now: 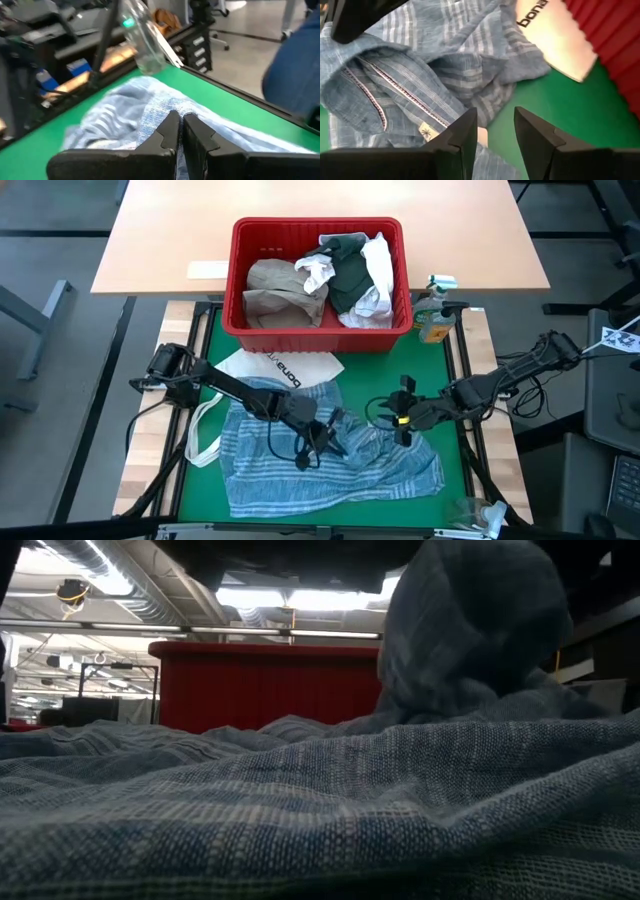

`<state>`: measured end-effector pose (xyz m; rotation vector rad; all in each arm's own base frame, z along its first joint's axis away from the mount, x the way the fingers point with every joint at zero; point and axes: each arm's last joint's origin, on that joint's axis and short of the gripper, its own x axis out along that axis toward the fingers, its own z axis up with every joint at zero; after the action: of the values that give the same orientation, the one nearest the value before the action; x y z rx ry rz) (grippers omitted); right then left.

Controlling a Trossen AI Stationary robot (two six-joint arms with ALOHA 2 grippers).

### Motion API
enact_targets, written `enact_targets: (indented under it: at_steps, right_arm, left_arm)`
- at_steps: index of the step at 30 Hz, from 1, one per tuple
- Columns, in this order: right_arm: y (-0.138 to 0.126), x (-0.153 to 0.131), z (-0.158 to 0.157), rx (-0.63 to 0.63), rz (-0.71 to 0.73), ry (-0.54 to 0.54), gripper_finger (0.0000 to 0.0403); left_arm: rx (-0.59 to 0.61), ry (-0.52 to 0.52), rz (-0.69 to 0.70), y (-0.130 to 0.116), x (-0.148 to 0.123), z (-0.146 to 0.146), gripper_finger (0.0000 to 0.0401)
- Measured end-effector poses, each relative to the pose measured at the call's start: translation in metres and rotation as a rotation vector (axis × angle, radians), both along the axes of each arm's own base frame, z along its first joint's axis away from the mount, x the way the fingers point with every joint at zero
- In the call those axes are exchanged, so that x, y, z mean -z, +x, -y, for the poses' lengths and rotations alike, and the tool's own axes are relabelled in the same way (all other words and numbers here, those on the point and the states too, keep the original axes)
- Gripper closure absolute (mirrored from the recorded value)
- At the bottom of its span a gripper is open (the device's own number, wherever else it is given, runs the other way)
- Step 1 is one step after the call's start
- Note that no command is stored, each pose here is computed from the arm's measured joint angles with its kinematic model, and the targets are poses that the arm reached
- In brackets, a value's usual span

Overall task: Fold Laundry from Bin
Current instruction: Fold the blue polo shirt

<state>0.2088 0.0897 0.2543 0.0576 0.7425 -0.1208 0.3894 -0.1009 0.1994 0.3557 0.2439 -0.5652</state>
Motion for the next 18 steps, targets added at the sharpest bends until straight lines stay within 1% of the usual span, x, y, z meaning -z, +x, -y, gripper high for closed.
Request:
enact_targets:
  at_steps: [3, 6, 10, 15, 18]
  right_arm:
    - [0.012, 0.01, -0.007, -0.044, -0.014, -0.009, 0.0272]
    - [0.02, 0.023, -0.012, -0.105, -0.073, -0.01, 0.0272]
    - [0.027, 0.042, -0.019, -0.172, -0.177, 0.029, 0.0272]
    - [0.035, 0.066, -0.026, -0.215, -0.292, 0.054, 0.0272]
    - [0.038, 0.076, -0.029, -0.249, -0.346, 0.089, 0.0272]
  left_arm:
    - [0.017, 0.004, -0.018, -0.002, 0.002, 0.006, 0.0393]
    - [0.026, 0.002, -0.025, -0.003, 0.002, 0.01, 0.0393]
    - [0.029, 0.002, -0.032, -0.004, 0.003, 0.011, 0.0393]
    - [0.027, 0.007, -0.052, -0.005, 0.005, 0.011, 0.0393]
    - [0.025, 0.015, -0.083, -0.006, 0.007, 0.011, 0.0393]
